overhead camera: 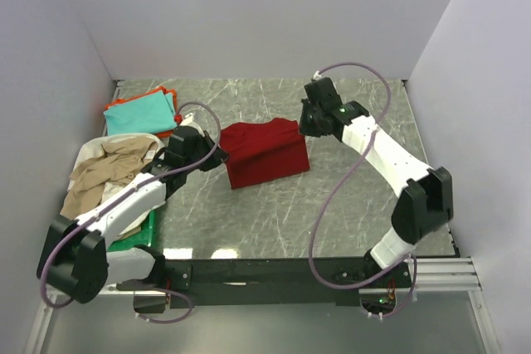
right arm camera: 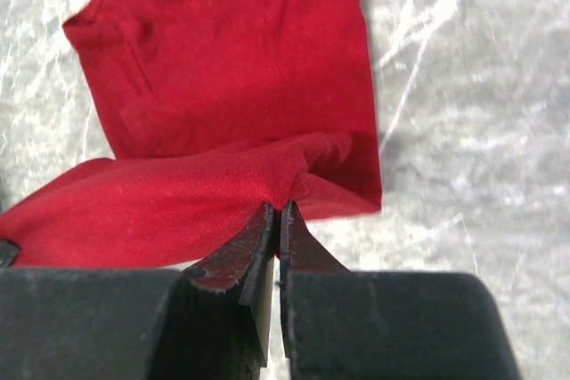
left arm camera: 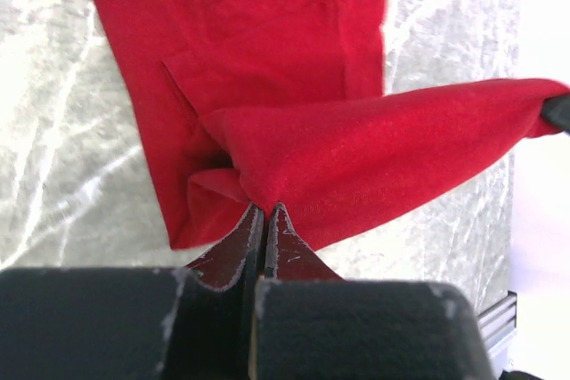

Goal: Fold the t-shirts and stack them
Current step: Fold the tshirt

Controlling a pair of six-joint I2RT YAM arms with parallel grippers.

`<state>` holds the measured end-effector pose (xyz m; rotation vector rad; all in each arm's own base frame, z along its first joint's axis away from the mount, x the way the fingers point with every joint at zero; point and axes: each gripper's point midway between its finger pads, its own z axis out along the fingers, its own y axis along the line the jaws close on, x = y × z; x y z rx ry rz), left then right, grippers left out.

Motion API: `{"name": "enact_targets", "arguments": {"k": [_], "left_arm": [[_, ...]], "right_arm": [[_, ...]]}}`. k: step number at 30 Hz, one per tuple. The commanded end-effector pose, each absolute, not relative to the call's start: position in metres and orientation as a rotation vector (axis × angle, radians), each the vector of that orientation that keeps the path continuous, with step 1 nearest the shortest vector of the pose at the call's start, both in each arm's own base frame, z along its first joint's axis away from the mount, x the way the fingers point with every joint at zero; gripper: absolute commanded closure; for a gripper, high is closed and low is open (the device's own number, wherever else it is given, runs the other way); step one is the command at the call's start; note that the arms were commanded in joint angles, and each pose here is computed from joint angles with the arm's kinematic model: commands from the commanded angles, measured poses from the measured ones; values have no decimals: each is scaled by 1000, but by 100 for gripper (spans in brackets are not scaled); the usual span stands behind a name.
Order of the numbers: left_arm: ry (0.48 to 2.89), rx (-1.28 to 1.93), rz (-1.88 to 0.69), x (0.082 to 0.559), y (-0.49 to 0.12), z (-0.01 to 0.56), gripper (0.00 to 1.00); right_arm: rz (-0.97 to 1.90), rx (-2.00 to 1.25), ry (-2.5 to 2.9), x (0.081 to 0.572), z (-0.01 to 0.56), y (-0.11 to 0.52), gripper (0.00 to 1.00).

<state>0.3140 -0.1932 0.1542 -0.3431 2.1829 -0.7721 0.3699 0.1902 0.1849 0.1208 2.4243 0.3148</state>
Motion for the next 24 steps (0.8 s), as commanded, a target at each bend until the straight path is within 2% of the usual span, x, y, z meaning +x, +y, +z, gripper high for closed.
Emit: {"name": "enact_targets", "arguments": {"k": [1,9,24], "left_arm": [[2135,-302,-788,339,-190,167,100],[2165,-351,-816,378,-180,142,100],[2203,-410,-784,412,-158,112,100]], "right_arm": [[246,129,2360,407,200,178,100],[189,120,2421,451,171,185,100],[192,103,2492,485,131,192,100]]}}
